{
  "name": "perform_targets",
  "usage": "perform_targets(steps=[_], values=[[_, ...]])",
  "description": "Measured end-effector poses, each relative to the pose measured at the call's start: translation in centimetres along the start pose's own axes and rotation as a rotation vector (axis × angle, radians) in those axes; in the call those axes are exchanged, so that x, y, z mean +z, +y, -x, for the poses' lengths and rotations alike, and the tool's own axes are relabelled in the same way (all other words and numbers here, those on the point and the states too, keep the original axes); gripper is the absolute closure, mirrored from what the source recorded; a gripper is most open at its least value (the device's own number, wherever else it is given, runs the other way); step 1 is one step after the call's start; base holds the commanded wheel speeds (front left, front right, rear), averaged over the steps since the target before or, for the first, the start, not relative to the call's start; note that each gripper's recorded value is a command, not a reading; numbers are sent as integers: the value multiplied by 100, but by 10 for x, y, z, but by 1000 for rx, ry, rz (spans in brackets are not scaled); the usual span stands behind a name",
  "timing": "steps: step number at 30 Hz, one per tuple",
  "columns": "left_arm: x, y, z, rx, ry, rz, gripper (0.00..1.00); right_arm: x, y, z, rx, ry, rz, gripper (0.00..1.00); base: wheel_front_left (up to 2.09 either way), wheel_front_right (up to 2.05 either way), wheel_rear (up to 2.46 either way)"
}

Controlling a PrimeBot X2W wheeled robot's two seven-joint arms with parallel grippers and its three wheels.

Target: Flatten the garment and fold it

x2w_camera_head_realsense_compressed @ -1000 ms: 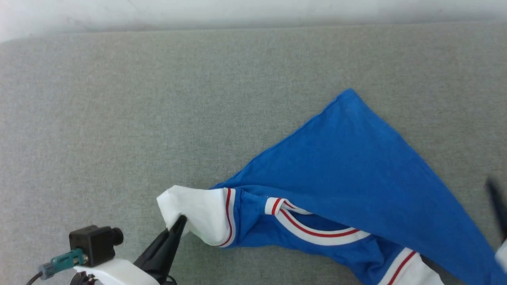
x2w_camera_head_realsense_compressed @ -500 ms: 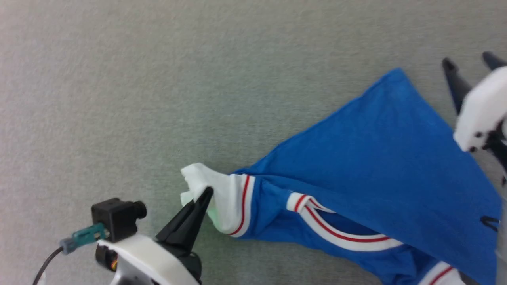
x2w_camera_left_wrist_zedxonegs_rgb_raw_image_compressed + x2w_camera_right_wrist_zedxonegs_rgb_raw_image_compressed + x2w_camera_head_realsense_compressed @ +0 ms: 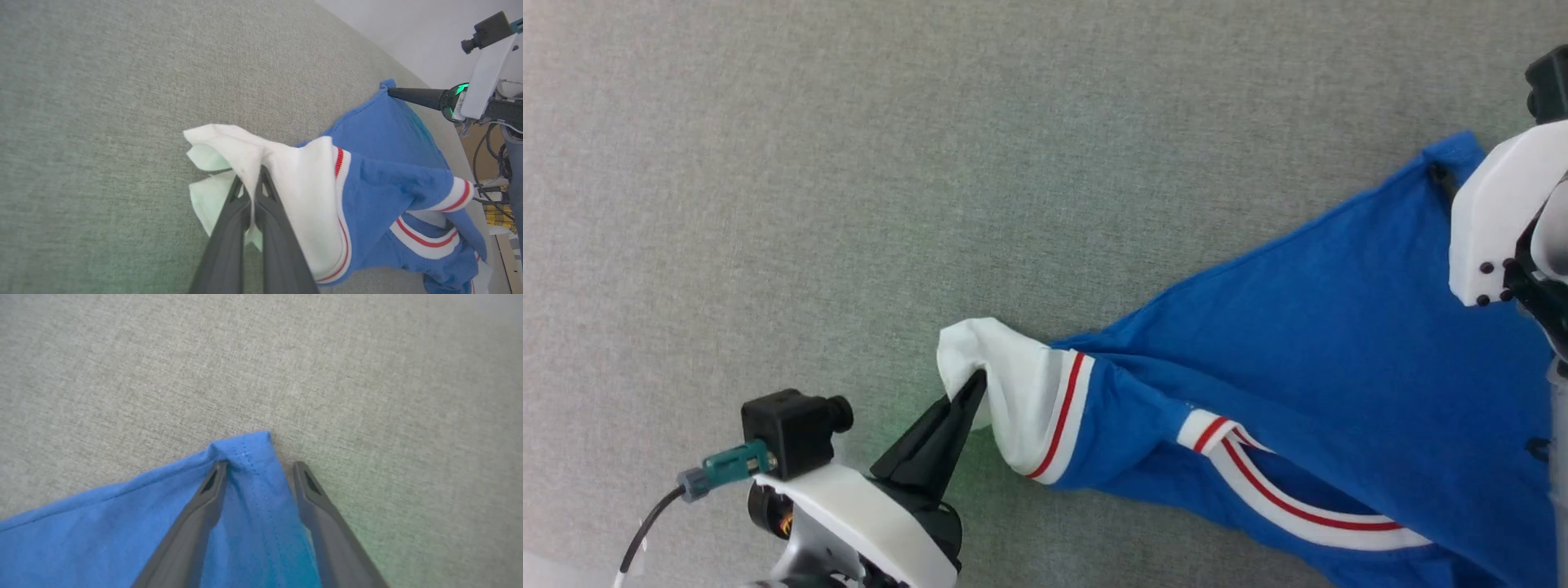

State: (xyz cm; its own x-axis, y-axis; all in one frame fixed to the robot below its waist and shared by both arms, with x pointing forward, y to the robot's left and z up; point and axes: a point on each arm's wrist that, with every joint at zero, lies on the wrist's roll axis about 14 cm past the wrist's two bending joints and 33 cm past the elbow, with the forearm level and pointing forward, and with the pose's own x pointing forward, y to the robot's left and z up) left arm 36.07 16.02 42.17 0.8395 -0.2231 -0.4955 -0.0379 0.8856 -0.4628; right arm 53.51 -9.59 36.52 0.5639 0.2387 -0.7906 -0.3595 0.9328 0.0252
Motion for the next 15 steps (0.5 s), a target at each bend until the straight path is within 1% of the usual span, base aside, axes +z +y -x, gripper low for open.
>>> perform_targets(steps=[5, 10, 12, 15], values=[[-2, 5, -3, 12, 7, 2, 100, 2, 8, -3, 26, 7, 4, 100, 0, 0, 0], [13, -1, -4, -16, -47, -19, 100, 14, 4, 9, 16, -77, -35, 100, 0, 0, 0], [31, -2, -5, -24, -112, -59, 100, 22, 1, 18, 8, -133, -62, 100, 0, 0, 0], [67, -6, -4, -36, -228, -152, 100, 41, -4, 38, -4, -239, -100, 100, 0, 0, 0]])
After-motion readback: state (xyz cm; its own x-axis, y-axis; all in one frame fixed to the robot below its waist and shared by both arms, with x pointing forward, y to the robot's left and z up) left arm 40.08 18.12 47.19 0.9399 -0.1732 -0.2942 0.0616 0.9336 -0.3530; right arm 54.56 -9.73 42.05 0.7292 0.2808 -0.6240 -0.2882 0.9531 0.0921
